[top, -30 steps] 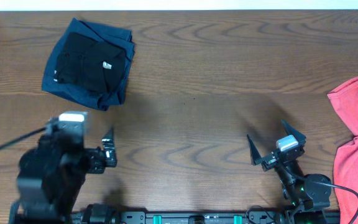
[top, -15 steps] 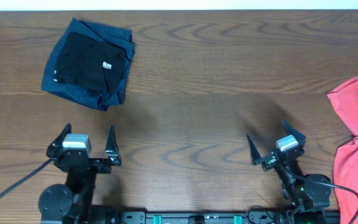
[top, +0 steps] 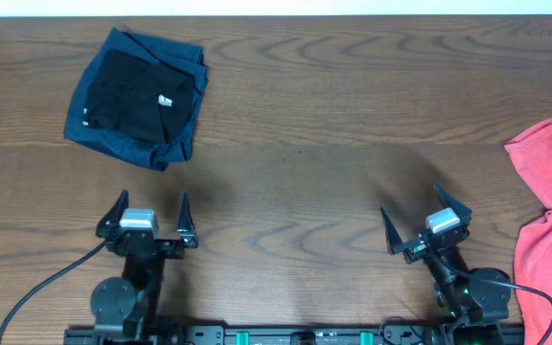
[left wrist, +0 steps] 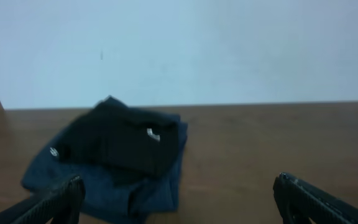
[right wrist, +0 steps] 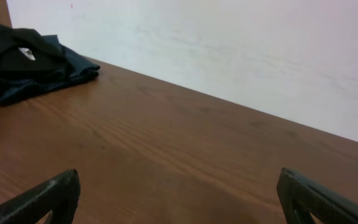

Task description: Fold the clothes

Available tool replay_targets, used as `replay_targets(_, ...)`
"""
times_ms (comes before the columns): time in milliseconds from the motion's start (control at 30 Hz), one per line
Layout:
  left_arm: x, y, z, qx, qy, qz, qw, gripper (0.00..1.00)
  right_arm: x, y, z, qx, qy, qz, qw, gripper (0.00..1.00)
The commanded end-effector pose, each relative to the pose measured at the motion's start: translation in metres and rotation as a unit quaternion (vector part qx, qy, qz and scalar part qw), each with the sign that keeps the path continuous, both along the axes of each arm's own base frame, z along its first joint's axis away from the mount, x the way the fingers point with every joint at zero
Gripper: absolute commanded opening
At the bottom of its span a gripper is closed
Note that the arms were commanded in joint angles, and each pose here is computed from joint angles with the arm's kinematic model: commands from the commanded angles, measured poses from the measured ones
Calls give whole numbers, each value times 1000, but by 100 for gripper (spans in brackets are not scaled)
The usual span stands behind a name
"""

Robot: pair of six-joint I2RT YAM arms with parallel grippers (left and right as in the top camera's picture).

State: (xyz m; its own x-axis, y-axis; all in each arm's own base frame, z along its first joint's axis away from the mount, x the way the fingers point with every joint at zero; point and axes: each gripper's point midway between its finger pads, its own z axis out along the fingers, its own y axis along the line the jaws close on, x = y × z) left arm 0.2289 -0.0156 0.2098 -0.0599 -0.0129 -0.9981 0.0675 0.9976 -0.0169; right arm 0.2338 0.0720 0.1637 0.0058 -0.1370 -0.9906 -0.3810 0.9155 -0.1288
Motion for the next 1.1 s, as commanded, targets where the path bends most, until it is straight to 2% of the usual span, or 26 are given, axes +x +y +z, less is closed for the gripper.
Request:
replay_targets(0,5,-2,-17,3,7,-5,1000,98,0,-2,0,-5,-2,-4,1000,99)
replay_targets(367,14,-2,-72,2,46,-5,999,98,0,-2,0,-5,-2,-4,1000,99)
replay_targets(1067,15,-2,-72,1,45,-4,999,98,0,-2,0,-5,-2,-4,1000,99)
